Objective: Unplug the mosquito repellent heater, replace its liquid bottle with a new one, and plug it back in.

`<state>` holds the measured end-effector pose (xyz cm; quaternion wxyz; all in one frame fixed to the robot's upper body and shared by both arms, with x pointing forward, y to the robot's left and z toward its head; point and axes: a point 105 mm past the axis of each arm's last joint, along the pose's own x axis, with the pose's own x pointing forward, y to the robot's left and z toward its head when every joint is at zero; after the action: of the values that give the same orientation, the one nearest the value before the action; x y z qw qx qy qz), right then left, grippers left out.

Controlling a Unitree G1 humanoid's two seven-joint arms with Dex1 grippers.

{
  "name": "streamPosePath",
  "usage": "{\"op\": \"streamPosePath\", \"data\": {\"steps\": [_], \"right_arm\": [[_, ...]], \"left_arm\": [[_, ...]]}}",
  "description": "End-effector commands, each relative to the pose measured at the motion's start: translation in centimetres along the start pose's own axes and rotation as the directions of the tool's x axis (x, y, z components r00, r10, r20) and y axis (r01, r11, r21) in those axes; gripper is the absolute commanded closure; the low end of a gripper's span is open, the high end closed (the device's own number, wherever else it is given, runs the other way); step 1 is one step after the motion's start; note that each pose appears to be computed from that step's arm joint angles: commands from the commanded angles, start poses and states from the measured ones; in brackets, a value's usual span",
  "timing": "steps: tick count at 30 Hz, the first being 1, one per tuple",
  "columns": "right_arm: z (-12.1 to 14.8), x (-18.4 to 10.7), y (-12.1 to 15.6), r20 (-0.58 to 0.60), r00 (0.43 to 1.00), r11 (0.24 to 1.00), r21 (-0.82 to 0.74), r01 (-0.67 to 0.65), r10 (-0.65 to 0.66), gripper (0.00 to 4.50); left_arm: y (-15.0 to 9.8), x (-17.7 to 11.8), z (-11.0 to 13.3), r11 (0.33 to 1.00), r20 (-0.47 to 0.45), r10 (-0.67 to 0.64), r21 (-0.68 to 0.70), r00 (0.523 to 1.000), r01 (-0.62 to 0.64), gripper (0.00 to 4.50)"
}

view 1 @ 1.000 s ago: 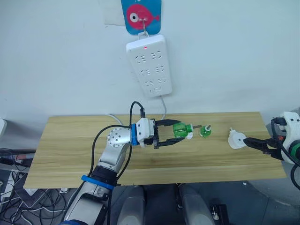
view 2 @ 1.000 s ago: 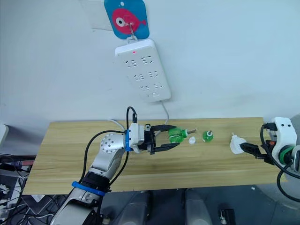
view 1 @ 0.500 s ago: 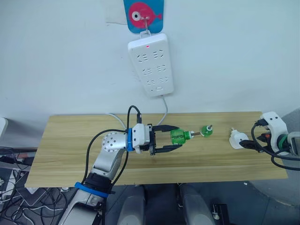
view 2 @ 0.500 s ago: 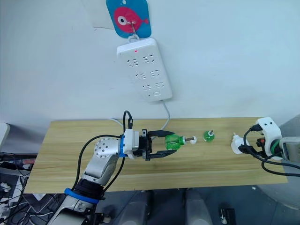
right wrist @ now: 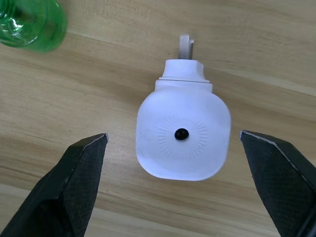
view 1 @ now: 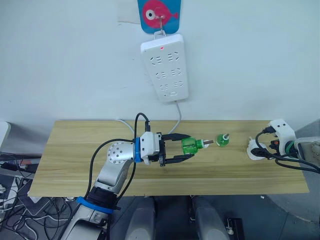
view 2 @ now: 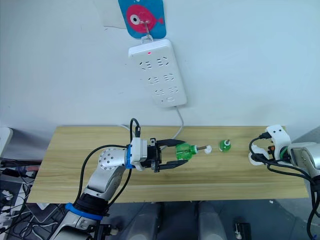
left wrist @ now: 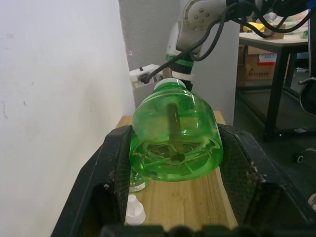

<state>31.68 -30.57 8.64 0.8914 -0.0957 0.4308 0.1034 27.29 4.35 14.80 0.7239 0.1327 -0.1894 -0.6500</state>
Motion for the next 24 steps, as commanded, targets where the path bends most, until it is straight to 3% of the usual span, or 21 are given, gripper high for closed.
{"op": "streamPosePath", "data": {"steps": [1,24], "right_arm": [[0.6,-0.4,-0.9,0.016,0.999,0.999,-0.008,0.033,-0.033,0.03],[0.1,1.9,-1.5,-0.005,1.0,0.999,-0.047,0.011,-0.011,0.03]], "left_arm": [[0.0,0.3,1.3,0.999,0.04,-0.004,0.035,0.999,0.003,2.27],[-0.4,0.1,1.2,1.0,0.031,0.008,0.026,0.999,-0.009,2.27]]}}
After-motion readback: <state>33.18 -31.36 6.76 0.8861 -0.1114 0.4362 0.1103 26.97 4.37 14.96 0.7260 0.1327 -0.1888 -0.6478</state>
